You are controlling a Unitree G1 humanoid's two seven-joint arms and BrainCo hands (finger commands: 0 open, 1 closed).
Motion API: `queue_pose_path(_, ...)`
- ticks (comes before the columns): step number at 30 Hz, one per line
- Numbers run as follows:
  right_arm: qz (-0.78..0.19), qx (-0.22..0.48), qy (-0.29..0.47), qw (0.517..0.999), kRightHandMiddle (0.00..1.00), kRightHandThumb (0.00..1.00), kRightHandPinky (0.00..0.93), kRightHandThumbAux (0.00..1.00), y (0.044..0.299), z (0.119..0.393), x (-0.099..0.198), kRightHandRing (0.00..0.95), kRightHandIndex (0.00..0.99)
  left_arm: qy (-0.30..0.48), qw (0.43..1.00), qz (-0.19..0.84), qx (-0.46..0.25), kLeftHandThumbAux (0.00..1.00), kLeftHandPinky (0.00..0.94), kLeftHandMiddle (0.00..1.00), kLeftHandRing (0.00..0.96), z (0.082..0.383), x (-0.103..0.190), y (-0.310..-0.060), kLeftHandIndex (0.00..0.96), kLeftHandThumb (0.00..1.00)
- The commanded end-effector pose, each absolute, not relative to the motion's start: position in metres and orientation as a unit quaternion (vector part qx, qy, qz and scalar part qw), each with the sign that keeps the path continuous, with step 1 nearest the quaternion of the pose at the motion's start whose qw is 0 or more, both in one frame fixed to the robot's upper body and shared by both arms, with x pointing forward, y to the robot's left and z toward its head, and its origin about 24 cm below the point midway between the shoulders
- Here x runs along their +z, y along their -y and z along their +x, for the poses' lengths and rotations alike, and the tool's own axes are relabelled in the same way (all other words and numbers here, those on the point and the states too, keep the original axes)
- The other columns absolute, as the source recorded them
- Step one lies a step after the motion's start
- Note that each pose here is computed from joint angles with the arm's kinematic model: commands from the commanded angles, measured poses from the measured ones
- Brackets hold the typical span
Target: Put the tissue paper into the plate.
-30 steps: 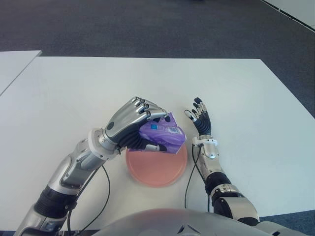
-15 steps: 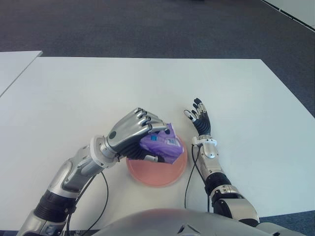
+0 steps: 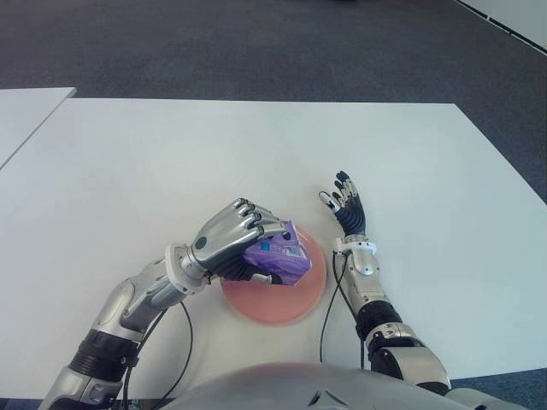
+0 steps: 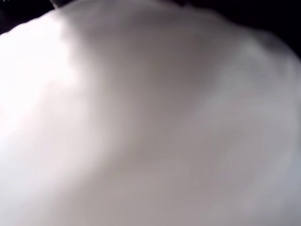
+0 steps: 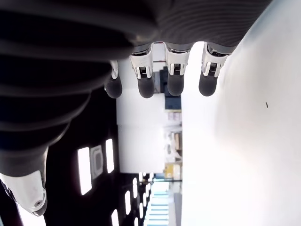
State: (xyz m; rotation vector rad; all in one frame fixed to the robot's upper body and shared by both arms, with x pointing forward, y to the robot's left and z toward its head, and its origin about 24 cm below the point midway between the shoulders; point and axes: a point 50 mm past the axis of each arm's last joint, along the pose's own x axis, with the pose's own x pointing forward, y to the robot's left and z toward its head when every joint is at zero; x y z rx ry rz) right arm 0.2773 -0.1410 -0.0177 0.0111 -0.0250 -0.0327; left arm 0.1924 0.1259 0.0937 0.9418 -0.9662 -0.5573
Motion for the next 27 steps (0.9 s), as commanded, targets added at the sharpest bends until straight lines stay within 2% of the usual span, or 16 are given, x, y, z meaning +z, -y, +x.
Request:
queue_pose_path(1, 0.01, -0.025, -0.119, 0.992, 0.0, 0.0, 0.0, 0.607, 0.142, 0.239, -0.066, 0.0, 0.0, 0.431, 0.748, 0.436, -0.254, 0.696, 0.83, 0.845, 0.843, 0.196, 0.081, -0.124, 0.444, 0.745)
queue_pose_path(10, 0.004, -0.018, -0.11, 0.994, 0.0, 0.0, 0.0, 0.599, 0.143, 0.239, -0.066, 0.0, 0.0, 0.418, 0.745, 0.459, -0.245, 0.696, 0.824, 0.843, 0.842, 0.202, 0.066, -0.123, 0.444, 0.741)
queue_pose_path(27, 0.014, -0.015, -0.099, 0.995, 0.0, 0.0, 0.0, 0.626, 0.144, 0.238, -0.066, 0.0, 0.0, 0.423, 0.736, 0.474, -0.235, 0.695, 0.81, 0.841, 0.84, 0.212, 0.062, -0.122, 0.444, 0.746)
